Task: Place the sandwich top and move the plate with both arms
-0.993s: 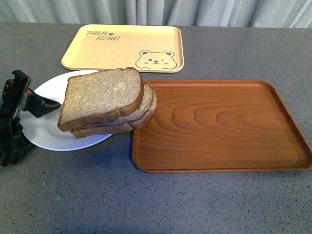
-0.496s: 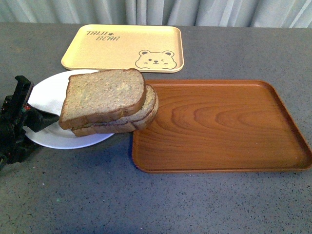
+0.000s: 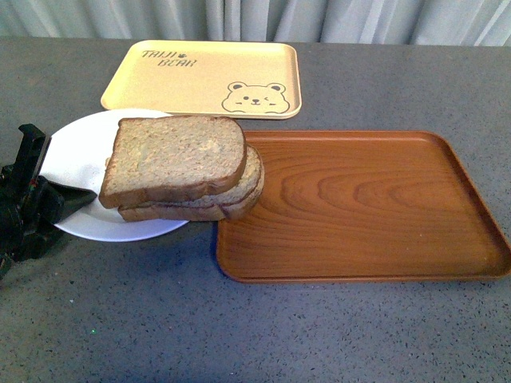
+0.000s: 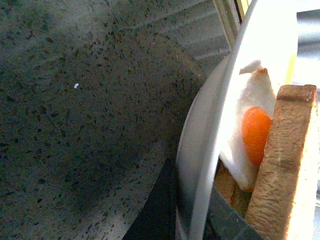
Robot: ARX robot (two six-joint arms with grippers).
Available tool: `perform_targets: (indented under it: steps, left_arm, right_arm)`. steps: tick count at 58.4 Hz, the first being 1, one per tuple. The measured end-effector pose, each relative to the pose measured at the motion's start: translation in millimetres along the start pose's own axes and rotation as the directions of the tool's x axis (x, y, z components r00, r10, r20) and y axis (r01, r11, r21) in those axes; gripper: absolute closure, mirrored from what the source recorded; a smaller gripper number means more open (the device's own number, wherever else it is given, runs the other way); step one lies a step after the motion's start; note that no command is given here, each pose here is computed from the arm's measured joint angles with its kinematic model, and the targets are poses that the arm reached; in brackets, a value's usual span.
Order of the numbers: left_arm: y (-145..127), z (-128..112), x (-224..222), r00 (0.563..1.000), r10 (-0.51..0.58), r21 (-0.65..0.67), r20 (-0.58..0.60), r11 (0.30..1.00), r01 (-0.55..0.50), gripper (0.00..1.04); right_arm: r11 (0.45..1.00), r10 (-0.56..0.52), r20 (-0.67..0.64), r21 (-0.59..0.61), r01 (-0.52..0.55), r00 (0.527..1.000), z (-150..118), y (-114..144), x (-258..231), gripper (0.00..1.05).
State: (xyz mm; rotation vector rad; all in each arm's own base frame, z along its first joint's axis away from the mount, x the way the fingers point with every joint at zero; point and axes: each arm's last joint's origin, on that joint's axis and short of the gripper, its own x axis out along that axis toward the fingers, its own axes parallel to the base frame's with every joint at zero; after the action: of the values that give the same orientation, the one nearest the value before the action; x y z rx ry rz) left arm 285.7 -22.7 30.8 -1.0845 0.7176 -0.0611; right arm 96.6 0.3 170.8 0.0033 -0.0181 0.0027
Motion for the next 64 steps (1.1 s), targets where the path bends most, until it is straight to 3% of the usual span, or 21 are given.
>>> perform_targets:
  steps: [23, 45, 64]
  left_arm:
    - [-17.5, 3.3, 3.0, 0.998, 0.011, -0.061, -0.067, 0.998, -0.015, 1.02]
    - [-76.9, 34.2, 42.6, 0.997, -0.035, -0.014, -0.068, 0.999, 0.034, 1.02]
    - [-133.4, 54.0, 121.5, 0.993, -0.052, 0.041, -0.102, 0.998, 0.056, 1.02]
  right_arm:
    - [1.0, 0.0, 0.0, 0.0, 0.0, 1.0, 0.0, 0.0, 0.0, 0.09]
    - [1.0, 0.0, 0.0, 0.0, 0.0, 1.0, -0.1, 0.0, 0.0, 0.09]
    - [1.0, 0.0, 0.0, 0.0, 0.0, 1.0, 0.0, 0.0, 0.0, 0.09]
